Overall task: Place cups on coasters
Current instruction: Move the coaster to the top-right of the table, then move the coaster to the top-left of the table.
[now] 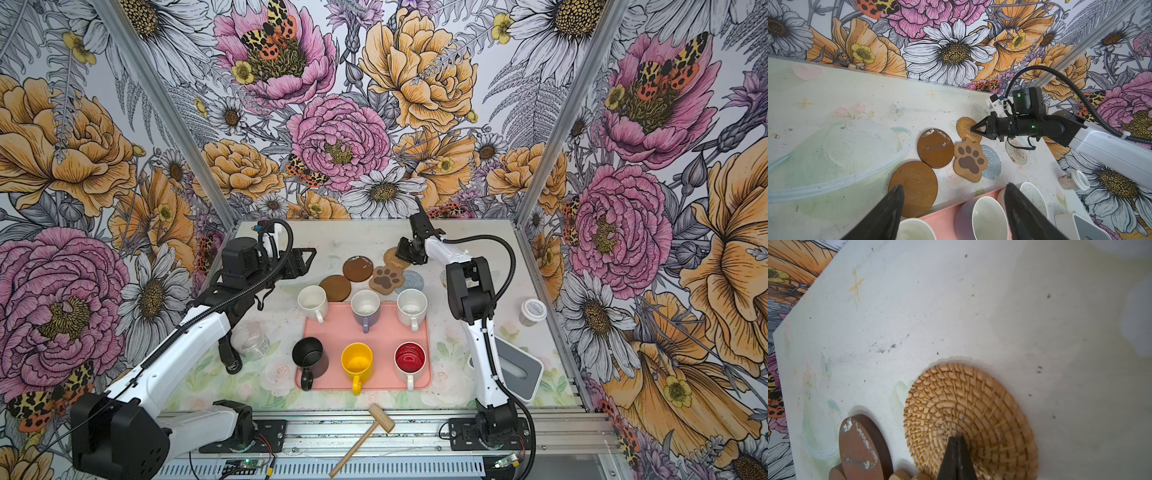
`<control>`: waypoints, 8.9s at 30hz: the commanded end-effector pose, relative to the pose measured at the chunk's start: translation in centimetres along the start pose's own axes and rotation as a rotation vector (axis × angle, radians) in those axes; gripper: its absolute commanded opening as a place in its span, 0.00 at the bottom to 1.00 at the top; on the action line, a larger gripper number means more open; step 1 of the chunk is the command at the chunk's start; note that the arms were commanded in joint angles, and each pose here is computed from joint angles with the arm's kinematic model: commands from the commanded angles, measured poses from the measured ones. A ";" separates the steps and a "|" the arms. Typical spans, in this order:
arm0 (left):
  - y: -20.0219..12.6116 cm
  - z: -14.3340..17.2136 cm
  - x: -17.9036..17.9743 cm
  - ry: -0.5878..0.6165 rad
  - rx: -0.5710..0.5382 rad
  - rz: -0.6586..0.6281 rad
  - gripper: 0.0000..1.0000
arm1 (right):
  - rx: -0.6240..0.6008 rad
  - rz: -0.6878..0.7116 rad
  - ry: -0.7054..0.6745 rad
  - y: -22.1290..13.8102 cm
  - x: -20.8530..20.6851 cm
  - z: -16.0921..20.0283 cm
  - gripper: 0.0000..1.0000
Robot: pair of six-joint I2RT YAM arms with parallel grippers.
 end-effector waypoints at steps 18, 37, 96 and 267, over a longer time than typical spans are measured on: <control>0.3 -0.3 -0.6 0.011 -0.012 0.010 0.78 | 0.077 0.263 0.044 -4.9 -6.5 3.9 0.00; 0.8 0.1 -0.9 0.012 0.000 0.024 0.77 | 0.116 0.295 0.033 -7.1 -6.8 6.9 0.00; 3.0 0.2 -1.4 -0.007 0.041 0.010 0.77 | 0.056 0.348 0.225 -11.5 -15.4 5.3 0.00; 18.1 4.8 2.9 0.252 0.893 -0.344 0.88 | -0.262 -0.255 -0.170 -15.1 9.5 3.7 0.41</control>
Point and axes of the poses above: each gripper's point midway between its finger pads, its own y axis out along the fingers, its own x axis along the line the jaws close on, z = x × y, the point moved 9 cm from there along -y, back along the fingers, and after that the axes turned 7 degrees about -y, right-handed, at the moved point
